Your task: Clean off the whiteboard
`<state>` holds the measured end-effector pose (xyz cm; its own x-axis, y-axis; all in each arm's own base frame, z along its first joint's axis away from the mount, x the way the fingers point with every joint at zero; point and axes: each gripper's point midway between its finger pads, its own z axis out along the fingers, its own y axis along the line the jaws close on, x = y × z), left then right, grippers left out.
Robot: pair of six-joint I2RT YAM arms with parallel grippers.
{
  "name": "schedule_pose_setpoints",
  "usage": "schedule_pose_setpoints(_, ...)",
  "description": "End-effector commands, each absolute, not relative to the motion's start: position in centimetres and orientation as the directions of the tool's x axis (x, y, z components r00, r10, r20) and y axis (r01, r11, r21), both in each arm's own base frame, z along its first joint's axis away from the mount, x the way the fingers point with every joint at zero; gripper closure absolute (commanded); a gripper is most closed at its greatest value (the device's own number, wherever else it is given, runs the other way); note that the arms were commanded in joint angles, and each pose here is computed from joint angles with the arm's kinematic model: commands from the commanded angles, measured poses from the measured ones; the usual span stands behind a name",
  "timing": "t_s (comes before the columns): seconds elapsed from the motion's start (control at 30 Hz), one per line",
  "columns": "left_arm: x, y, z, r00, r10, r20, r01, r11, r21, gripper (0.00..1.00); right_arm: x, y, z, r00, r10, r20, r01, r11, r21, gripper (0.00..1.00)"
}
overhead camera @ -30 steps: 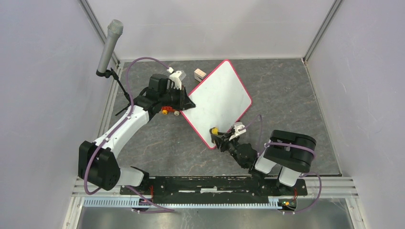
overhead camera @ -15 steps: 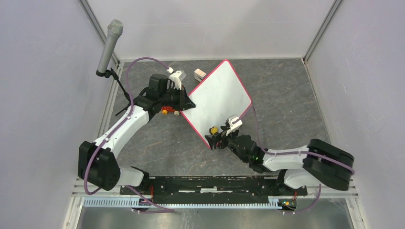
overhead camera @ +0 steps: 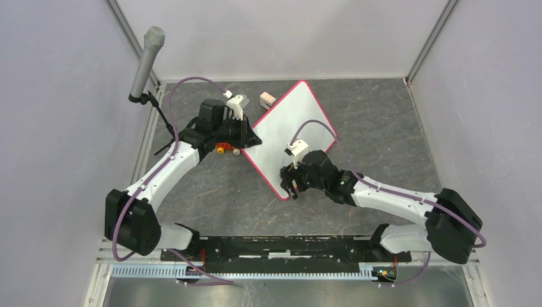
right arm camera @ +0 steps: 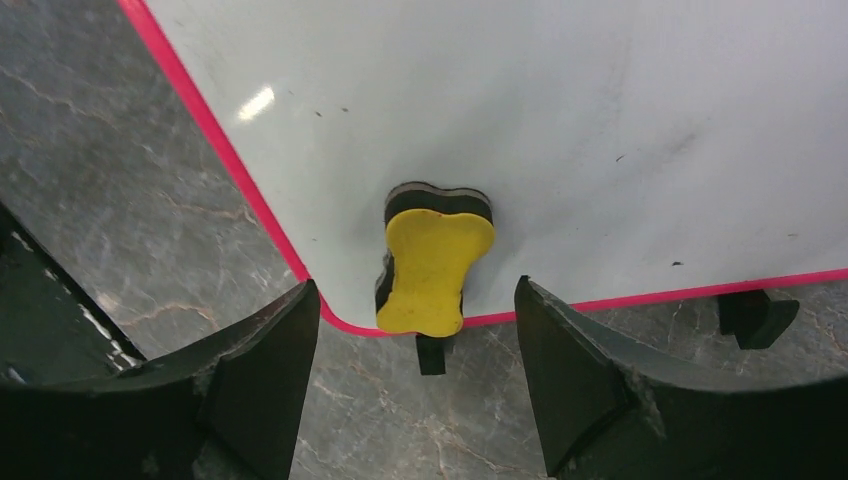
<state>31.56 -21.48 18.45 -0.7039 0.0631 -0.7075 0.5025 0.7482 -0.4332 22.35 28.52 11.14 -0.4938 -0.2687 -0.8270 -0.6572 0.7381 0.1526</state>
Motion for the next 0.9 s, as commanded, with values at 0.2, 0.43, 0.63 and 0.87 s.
schedule_pose_setpoints(0.2,28.4,-11.0,8.7,-0.838,0.309,-0.449,0.354,0.935,-0.019,0.98,22.1,28.9,8.2,-0.511,-0.427,-0.746,-0.74,0.66,0.13,0.32)
schedule_pose_setpoints(0.43,28.4,-11.1,8.7,-0.838,0.309,-0.449,0.358,0.933,-0.026,0.98,23.0,29.5,8.5,-0.459,-0.338,-0.822,-0.734,0.665,0.137,0.48)
schedule_pose_setpoints(0.63,28.4,-11.3,8.6,-0.84,0.309,-0.447,0.36,0.932,-0.033,0.98,23.2,29.3,8.4,-0.447,-0.3,-0.843,-0.71,0.692,0.131,0.61)
schedule_pose_setpoints(0.87,28.5,-11.3,8.7,-0.837,0.309,-0.451,0.36,0.932,-0.029,0.98,25.1,28.7,10.9,-0.376,-0.069,-0.924,-0.624,0.756,0.198,0.76)
